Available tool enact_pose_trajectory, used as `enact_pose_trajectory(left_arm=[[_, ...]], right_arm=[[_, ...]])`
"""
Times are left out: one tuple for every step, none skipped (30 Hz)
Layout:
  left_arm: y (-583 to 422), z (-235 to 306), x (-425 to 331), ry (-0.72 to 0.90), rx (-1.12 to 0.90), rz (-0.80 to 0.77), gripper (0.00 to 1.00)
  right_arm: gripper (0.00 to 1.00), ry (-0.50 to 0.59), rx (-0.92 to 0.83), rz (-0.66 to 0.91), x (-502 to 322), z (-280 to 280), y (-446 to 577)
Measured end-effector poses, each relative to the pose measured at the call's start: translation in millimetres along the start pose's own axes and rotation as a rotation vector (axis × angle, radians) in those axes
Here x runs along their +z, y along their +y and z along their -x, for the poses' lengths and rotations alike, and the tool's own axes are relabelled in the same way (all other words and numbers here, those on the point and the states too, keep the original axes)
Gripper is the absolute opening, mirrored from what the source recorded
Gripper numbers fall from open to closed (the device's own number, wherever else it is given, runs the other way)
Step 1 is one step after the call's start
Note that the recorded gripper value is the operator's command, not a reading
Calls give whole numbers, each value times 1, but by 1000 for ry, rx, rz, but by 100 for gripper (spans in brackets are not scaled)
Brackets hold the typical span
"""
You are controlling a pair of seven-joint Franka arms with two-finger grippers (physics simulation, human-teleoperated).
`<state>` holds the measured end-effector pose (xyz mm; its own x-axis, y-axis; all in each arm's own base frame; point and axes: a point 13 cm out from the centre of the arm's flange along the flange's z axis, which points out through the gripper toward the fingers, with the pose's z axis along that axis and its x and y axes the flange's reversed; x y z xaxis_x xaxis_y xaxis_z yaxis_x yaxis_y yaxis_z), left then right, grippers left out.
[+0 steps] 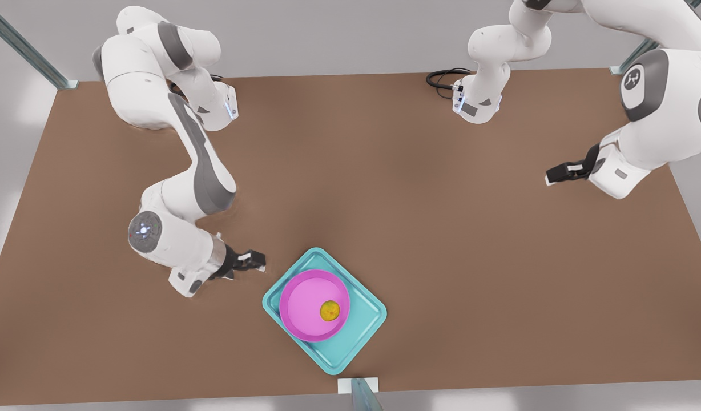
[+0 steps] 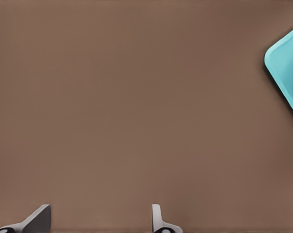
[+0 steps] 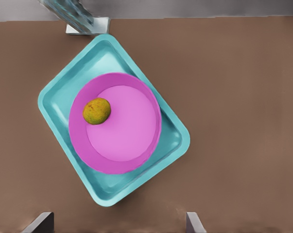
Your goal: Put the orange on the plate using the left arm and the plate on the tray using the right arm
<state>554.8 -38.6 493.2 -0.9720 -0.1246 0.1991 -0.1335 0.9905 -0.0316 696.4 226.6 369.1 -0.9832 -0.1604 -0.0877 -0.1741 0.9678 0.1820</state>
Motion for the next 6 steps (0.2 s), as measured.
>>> enact_pose_trajectory(left_arm=[[2, -2, 1, 10, -3, 2, 100], [5, -4, 0, 16, -6, 3, 100], [7, -7, -2, 18, -8, 3, 100], [8, -9, -4, 18, -10, 1, 100], [9, -10, -8, 14, -10, -1, 100], [9, -12, -11, 13, -9, -2, 100]], right_arm=[[100, -23, -16, -118, -62, -16, -32], [100, -28, -6, -199, -111, -34, -61], [100, -16, 8, -251, -143, -54, -83], [100, 13, 11, -284, -160, -72, -96], [100, 47, 9, -306, -167, -87, -103], [100, 80, 3, -322, -170, -98, -108]])
